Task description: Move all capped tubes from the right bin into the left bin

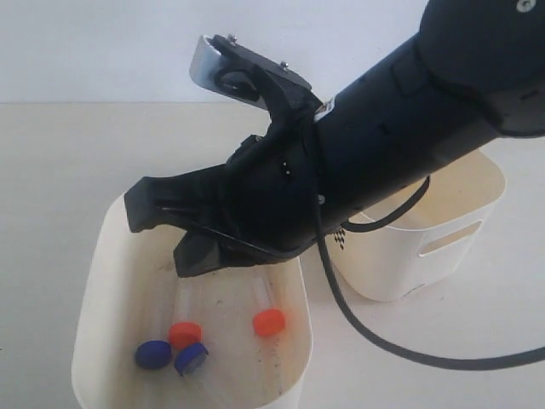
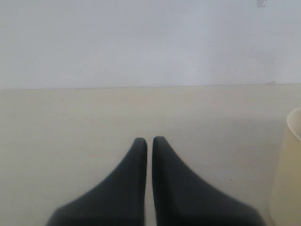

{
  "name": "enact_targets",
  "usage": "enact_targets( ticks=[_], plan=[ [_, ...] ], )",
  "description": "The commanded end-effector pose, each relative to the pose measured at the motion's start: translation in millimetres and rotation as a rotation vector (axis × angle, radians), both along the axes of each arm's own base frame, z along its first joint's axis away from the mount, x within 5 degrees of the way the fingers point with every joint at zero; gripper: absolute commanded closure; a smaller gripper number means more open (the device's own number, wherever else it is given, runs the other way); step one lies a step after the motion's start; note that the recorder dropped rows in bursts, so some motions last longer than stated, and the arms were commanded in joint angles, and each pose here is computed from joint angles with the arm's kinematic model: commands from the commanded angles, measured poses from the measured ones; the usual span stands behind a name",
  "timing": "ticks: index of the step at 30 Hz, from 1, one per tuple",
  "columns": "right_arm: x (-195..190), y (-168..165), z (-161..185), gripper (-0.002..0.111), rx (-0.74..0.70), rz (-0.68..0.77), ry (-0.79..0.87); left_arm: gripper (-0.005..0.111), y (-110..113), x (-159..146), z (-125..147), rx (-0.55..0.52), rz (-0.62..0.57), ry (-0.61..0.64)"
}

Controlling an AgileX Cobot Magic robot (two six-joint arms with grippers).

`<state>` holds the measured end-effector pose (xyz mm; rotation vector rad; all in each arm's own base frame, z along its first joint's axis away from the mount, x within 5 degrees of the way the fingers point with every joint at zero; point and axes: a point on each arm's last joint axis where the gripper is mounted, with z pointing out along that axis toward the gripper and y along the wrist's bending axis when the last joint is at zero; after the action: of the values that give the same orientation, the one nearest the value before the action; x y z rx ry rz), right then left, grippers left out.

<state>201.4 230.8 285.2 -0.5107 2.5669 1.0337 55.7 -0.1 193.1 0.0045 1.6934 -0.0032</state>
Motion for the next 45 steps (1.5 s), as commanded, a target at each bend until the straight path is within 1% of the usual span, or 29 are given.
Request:
enact_targets(
  ticks=[1, 4, 6, 8, 12, 13, 16, 21, 24, 26, 29, 32, 37, 42, 45],
  plan=[
    [4.5, 0.3, 2.4, 0.107, 0.017, -0.035, -0.053, 0.102, -0.1, 0.2, 1.7, -0.016, 0.001, -0.007],
    [7.1, 0.3, 3.3, 0.107, 0.023, -0.052, -0.077, 0.102, -0.1, 0.2, 1.7, -0.016, 0.001, -0.007],
    [6.7, -1.8, 2.8, 0.107, -0.008, -0.031, -0.103, 0.102, -0.1, 0.2, 1.7, -0.016, 0.001, -0.007],
    [2.9, -7.6, 4.1, 0.107, -0.027, -0.021, -0.138, 0.102, -0.1, 0.2, 1.7, -0.016, 0.001, -0.007],
    [-6.6, -26.4, 6.4, 0.107, -0.019, -0.072, -0.244, 0.102, -0.1, 0.2, 1.7, -0.016, 0.001, -0.007],
    [-8.2, -34.7, 6.5, 0.107, -0.014, -0.103, -0.283, 0.102, -0.1, 0.2, 1.7, -0.016, 0.001, -0.007],
    [-15.3, -63.5, -0.9, 0.107, -0.004, -0.207, -0.326, 0.102, -0.1, 0.2, 1.7, -0.016, 0.001, -0.007],
    [-37.2, -126.7, -15.2, 0.107, -0.013, -0.409, -0.304, 0.102, -0.1, 0.2, 1.7, -0.016, 0.001, -0.007],
    [-58.2, -161.3, -29.0, 0.107, -0.011, -0.554, -0.309, 0.102, -0.1, 0.2, 1.7, -0.016, 0.001, -0.007],
    [-74.2, -179.5, -35.0, 0.107, 0.002, -0.645, -0.352, 0.102, -0.1, 0.2, 1.7, -0.016, 0.001, -0.007],
    [-96.4, -198.2, -41.6, 0.107, 0.026, -0.763, -0.438, 0.102, -0.1, 0.2, 1.7, -0.016, 0.001, -0.007],
    [-112.7, -208.3, -48.4, 0.107, 0.043, -0.85, -0.511, 0.102, -0.1, 0.2, 1.7, -0.016, 0.001, -0.007],
    [-130.9, -217.5, -59.8, 0.107, 0.038, -0.945, -0.638, 0.102, -0.1, 0.2, 1.7, -0.016, 0.001, -0.007],
    [-141.2, -220.4, -72.6, 0.107, 0.027, -0.987, -0.709, 0.102, -0.1, 0.2, 1.7, -0.016, 0.001, -0.007],
    [-141.7, -222.3, -80.4, 0.107, -0.039, -0.968, -0.734, 0.102, -0.1, 0.2, 1.7, -0.016, 0.001, -0.007]
  ],
)
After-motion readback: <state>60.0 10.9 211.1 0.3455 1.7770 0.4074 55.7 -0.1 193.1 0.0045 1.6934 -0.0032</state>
